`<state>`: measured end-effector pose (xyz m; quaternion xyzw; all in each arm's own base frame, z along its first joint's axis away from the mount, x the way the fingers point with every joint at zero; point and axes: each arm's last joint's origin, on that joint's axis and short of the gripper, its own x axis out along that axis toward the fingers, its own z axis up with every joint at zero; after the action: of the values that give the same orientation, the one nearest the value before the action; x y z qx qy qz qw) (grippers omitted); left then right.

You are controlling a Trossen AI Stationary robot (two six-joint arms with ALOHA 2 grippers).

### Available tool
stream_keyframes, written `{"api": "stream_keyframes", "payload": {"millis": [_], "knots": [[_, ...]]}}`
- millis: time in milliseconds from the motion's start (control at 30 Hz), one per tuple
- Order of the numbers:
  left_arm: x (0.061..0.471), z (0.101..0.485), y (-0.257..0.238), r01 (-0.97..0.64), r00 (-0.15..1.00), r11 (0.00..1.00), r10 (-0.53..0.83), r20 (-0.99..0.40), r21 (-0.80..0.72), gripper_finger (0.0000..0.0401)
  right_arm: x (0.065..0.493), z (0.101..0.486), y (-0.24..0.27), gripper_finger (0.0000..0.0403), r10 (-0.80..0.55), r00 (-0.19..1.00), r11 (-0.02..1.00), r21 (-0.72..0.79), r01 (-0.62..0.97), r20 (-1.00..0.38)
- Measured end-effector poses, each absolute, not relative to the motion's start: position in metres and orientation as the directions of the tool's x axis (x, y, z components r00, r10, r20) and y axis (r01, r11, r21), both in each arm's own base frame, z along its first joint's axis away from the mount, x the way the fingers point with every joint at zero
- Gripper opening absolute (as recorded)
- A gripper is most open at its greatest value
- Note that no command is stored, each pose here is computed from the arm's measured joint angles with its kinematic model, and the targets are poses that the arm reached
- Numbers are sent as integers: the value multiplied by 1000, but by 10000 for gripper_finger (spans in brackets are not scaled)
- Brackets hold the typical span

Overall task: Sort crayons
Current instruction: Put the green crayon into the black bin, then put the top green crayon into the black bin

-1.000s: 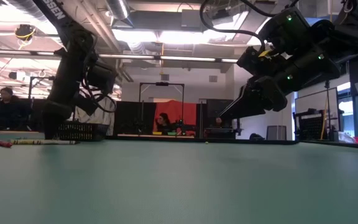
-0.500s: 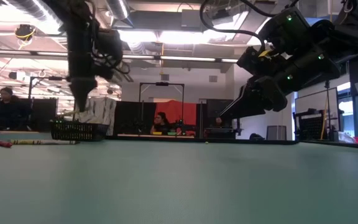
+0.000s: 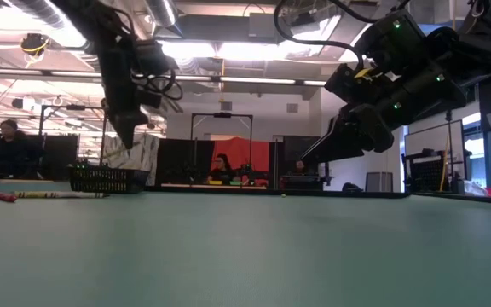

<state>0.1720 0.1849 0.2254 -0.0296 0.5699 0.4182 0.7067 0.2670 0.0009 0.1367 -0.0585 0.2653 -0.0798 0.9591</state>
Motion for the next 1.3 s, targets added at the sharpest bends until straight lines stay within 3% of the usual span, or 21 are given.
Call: {"api": "stream_keyframes", "payload": {"millis": [233, 600, 767, 933, 1067, 1300], "knots": [[164, 225, 192, -610, -19, 653, 553, -833, 448, 15, 267, 137, 1, 111, -184, 846, 980, -155, 122, -500], [168, 226, 177, -573, -41, 685, 524, -850, 450, 98, 267, 136, 1, 111, -166, 848, 984, -146, 107, -503], [174, 227, 156, -515, 3, 770, 440, -898, 376, 101, 267, 137, 1, 111, -166, 848, 984, -145, 106, -503], [177, 224, 136, -485, 50, 849, 264, -963, 207, 101, 267, 137, 1, 111, -166, 849, 984, -145, 107, -502], [178, 223, 126, -484, 79, 870, 147, -986, 91, 102, 267, 137, 1, 111, -166, 849, 984, -145, 107, -501], [174, 213, 118, -509, 19, 855, 127, -992, 99, 102, 267, 137, 1, 111, -166, 853, 984, -144, 108, -495]]}}
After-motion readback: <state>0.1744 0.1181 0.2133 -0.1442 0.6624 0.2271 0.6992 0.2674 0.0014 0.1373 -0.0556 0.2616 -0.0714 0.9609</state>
